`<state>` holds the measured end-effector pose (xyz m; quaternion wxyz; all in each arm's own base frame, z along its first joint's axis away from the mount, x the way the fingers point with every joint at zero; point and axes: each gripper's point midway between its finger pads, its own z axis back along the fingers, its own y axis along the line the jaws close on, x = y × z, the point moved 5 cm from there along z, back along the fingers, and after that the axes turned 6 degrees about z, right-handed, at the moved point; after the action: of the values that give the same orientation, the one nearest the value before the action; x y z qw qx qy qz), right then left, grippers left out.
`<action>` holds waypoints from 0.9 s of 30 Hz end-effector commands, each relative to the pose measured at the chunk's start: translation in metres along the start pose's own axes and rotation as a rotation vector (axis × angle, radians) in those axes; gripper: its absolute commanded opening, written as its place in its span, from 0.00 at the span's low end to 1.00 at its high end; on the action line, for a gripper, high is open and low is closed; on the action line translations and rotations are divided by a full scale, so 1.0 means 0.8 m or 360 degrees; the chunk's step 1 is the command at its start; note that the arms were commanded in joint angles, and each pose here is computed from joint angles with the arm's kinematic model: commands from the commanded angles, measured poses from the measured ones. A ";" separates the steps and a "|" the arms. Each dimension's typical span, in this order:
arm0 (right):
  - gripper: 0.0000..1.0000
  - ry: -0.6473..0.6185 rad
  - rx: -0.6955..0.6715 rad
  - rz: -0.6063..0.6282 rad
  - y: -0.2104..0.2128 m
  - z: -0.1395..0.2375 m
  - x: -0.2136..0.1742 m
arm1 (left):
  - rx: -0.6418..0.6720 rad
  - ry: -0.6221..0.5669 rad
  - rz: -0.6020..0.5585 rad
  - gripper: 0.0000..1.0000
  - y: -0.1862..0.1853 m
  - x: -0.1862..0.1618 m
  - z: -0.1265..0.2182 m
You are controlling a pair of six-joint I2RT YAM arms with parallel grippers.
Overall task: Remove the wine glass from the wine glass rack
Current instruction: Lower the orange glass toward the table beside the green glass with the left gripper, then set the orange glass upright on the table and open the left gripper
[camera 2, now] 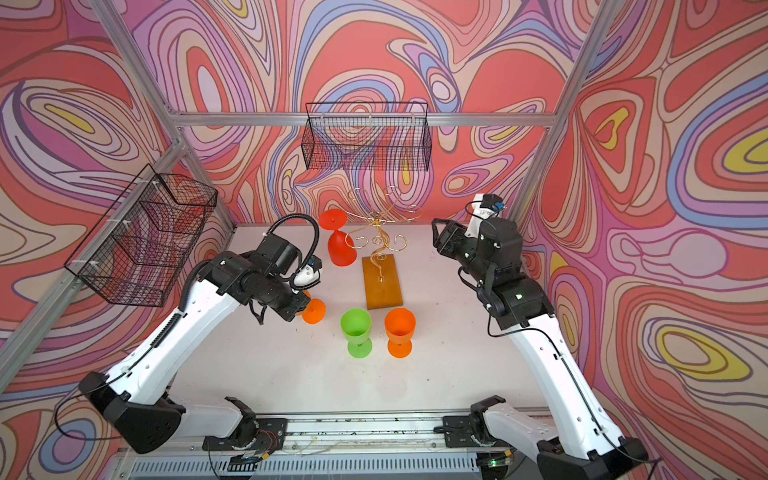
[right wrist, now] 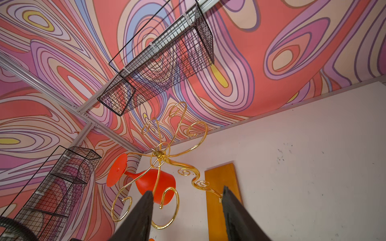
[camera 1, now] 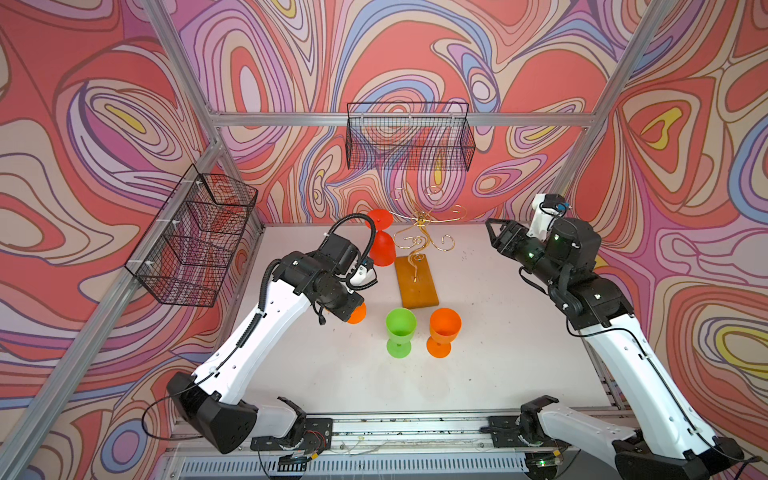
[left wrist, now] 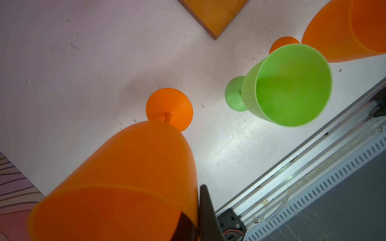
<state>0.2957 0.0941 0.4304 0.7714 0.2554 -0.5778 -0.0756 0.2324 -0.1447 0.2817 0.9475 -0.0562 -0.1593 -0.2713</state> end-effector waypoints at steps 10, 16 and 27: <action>0.55 0.0001 -0.0094 0.0046 -0.013 0.003 -0.006 | 0.0026 0.0183 -0.0099 0.00 -0.012 0.016 -0.056; 0.55 0.0000 -0.0094 0.0047 -0.013 0.002 -0.005 | 0.0031 0.0215 -0.0105 0.00 -0.015 0.016 -0.069; 0.55 -0.0005 -0.0098 0.0047 -0.013 0.003 -0.004 | 0.0025 0.0258 -0.0116 0.00 -0.022 0.018 -0.091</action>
<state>0.2966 0.0894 0.4233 0.7792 0.2317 -0.5767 -0.0812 0.2533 -0.1768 0.2246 0.9482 -0.0235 -0.0920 -0.3033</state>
